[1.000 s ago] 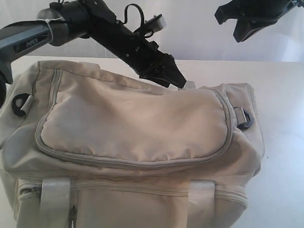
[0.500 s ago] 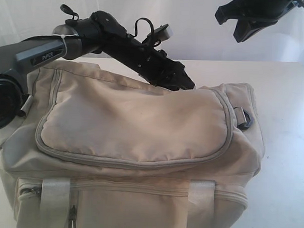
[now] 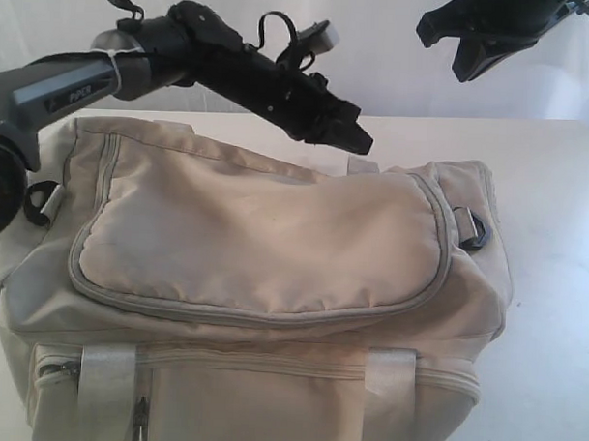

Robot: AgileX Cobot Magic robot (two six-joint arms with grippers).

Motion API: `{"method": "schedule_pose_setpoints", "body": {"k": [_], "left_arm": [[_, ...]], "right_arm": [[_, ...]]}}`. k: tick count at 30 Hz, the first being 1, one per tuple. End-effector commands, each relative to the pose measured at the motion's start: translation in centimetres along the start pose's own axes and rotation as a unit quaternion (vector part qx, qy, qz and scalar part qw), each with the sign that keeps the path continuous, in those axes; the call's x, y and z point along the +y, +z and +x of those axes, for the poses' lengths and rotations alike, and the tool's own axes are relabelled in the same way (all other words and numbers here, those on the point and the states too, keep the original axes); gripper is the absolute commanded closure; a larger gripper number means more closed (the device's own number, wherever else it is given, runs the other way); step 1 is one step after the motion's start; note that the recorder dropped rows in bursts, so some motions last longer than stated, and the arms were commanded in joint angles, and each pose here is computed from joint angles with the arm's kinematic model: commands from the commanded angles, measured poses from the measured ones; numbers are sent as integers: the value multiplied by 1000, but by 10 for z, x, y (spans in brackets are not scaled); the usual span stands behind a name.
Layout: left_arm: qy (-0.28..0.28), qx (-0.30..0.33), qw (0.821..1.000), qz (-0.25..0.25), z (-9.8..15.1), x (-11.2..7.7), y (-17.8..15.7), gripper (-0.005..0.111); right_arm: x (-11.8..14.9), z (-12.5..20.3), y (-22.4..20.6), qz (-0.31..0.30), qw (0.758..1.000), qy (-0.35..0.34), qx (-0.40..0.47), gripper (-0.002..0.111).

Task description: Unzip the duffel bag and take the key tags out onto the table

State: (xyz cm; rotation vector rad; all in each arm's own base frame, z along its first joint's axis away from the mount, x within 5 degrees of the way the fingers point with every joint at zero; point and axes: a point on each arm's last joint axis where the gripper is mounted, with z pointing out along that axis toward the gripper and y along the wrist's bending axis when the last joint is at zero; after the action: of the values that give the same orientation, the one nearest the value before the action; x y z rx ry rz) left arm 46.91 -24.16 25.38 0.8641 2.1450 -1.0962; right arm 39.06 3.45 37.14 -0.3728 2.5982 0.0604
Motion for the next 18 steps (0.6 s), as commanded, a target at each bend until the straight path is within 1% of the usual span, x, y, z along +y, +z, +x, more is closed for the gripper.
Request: {"method": "schedule_pose_setpoints", "body": {"k": [1,4,5,6,7,8,9,10,11,12,13,14,15,16,17,18], "left_arm": [[24,-22,999,14,-18,-21,-28,107],[15,-23,1000,12,-20,-22,-31,107],[5,-17,1000,7,-18,-19,-29,106],[3,-7,1000,-1,-14,-15,-27,102],[0,13,1000,2,-7,-10,-21,87],[-2,21,1000,5,-4,-7,-18,74],[-22,24,999,5,0,-2,-13,41],[-51,24,998,-3,2,3,-10,29],[-73,31,997,-20,8,11,-5,27],[-77,37,996,-22,11,14,-1,30],[-89,43,995,-13,17,19,6,35],[-99,44,994,-3,20,21,10,35],[-103,40,994,18,22,19,17,35],[-100,34,994,27,24,17,24,36],[-94,31,995,28,23,14,28,38],[-94,28,995,24,23,14,29,40]], "right_arm": [[-1,1,-3,4,1000,1,-2,108],[-1,3,-1,3,1000,2,3,108],[-1,4,2,2,1000,2,8,108],[0,5,3,2,1000,2,11,108],[0,8,7,0,1000,3,20,108],[0,9,9,-1,1000,3,24,108],[0,13,14,-3,999,3,33,108],[0,14,15,-3,999,2,36,108],[0,16,18,-5,999,3,42,108],[0,16,18,-5,999,3,43,108],[1,17,19,-5,999,3,45,108],[1,17,20,-5,999,3,46,108],[1,17,20,-5,999,3,46,108],[1,17,20,-5,999,3,46,108],[1,17,20,-5,999,3,46,108],[1,17,20,-5,999,3,46,108]]}}
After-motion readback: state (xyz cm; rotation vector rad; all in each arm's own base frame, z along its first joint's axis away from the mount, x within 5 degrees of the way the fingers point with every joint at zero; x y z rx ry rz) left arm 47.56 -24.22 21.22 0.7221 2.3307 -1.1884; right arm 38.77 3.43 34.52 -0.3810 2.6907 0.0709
